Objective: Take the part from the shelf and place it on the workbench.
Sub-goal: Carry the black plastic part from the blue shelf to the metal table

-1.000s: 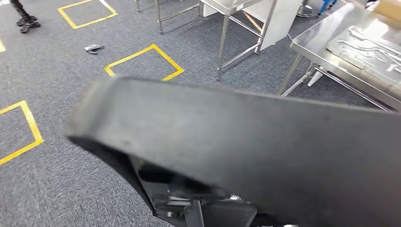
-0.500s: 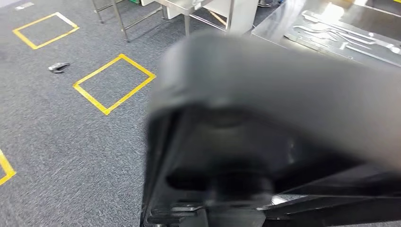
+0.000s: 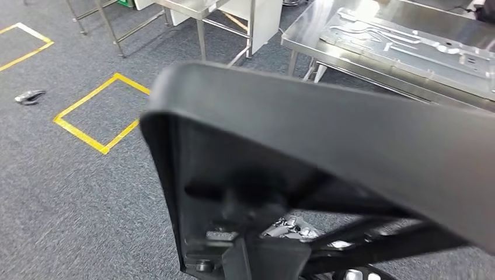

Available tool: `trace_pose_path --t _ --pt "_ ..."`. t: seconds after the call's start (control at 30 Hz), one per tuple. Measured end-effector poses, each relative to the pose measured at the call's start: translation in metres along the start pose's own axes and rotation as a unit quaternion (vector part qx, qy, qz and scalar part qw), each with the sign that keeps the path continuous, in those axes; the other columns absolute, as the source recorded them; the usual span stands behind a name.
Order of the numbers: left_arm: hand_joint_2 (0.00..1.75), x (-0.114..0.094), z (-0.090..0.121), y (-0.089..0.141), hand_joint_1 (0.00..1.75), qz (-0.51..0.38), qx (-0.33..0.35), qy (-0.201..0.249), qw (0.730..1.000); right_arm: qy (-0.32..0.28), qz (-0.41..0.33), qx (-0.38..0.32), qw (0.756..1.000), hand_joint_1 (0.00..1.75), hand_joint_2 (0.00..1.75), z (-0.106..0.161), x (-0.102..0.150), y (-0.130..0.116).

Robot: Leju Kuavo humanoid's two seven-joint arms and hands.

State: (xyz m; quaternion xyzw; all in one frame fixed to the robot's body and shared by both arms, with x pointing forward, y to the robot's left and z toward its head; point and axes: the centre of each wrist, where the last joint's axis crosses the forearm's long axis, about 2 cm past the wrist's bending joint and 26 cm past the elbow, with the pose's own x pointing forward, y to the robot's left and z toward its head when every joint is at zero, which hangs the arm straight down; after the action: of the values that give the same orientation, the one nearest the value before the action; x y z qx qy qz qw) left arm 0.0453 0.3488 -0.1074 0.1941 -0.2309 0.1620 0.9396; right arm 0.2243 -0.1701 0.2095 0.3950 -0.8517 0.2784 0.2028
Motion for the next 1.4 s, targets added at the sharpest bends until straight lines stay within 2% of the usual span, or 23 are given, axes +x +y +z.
trace_pose_path --t 0.13,0.37,0.63,1.4 --pt "1.75 -0.001 0.000 0.000 0.00 0.003 0.002 0.004 1.000 0.020 -0.005 0.004 1.000 1.75 1.75 0.006 -0.007 0.000" --pt "1.75 0.000 0.001 -0.002 0.00 -0.012 0.008 0.004 1.000 0.033 -0.007 0.011 0.999 1.75 1.75 0.002 -0.015 -0.010" --pt "1.75 -0.006 0.003 -0.001 0.00 0.007 -0.022 0.010 1.000 0.054 -0.024 0.018 0.998 1.75 1.75 0.000 -0.026 -0.013" --pt "1.75 -0.007 0.003 -0.003 0.00 0.040 -0.046 0.004 0.998 0.054 -0.027 0.009 0.998 1.75 1.75 0.009 -0.029 -0.016"
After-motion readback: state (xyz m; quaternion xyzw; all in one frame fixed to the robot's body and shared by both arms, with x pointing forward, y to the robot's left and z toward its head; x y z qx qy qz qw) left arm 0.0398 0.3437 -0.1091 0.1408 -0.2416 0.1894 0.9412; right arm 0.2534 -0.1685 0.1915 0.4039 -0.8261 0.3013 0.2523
